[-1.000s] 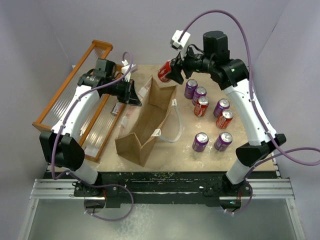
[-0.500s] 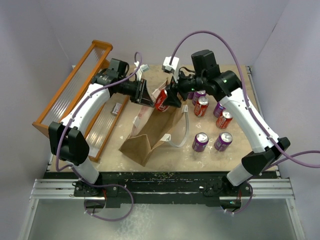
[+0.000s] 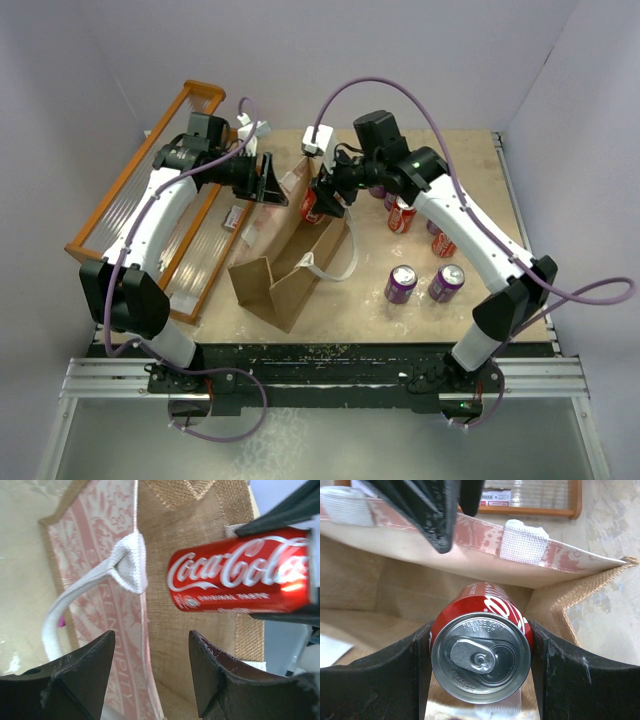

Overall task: Place the beverage into the canvas bag
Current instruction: Place the drink in the canvas bag.

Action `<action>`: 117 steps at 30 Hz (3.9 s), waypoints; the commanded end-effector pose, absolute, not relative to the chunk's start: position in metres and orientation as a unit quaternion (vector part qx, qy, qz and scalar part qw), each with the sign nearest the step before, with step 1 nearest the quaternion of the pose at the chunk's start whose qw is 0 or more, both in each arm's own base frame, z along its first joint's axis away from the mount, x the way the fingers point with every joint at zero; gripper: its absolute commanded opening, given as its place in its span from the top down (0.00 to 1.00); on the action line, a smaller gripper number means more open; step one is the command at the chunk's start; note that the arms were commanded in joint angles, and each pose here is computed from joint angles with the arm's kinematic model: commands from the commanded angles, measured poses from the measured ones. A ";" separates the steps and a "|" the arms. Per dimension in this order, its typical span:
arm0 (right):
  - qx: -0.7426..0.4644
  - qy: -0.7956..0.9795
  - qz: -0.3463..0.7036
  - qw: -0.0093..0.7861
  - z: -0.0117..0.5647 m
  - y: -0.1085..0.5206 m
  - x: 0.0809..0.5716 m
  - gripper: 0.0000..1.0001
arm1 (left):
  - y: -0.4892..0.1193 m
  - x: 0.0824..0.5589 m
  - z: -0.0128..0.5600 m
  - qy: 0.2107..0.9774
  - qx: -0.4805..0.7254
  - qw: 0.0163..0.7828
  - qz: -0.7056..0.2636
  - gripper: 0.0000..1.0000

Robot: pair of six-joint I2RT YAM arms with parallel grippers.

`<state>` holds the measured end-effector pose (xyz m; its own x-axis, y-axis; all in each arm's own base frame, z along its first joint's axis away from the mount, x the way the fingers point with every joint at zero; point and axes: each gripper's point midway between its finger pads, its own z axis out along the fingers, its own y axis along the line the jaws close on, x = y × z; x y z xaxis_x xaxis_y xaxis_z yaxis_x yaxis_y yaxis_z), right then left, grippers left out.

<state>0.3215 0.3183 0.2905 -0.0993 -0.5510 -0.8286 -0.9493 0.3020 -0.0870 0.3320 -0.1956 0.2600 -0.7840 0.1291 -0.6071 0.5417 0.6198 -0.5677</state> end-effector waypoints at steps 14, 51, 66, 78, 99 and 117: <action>-0.495 0.714 0.145 0.474 0.270 0.335 0.384 1.00 | -0.178 0.315 0.241 0.868 0.223 0.278 -0.346 0.77; -0.473 0.722 0.147 0.483 0.286 0.297 0.385 1.00 | -0.218 0.287 0.238 0.849 0.228 0.210 -0.428 0.60; -0.466 0.717 0.147 0.497 0.265 0.346 0.395 1.00 | -0.191 0.327 0.256 0.863 0.206 0.267 -0.377 0.35; -0.448 0.713 0.121 0.526 0.271 0.354 0.406 1.00 | -0.187 0.326 0.249 0.861 0.198 0.264 -0.388 0.85; -0.348 0.803 0.114 0.470 0.223 0.348 0.397 1.00 | -0.200 0.300 0.238 0.846 0.135 0.196 -0.478 1.00; -0.343 0.772 0.122 0.521 0.184 0.366 0.417 1.00 | -0.165 0.318 0.215 0.881 0.168 0.236 -0.374 0.96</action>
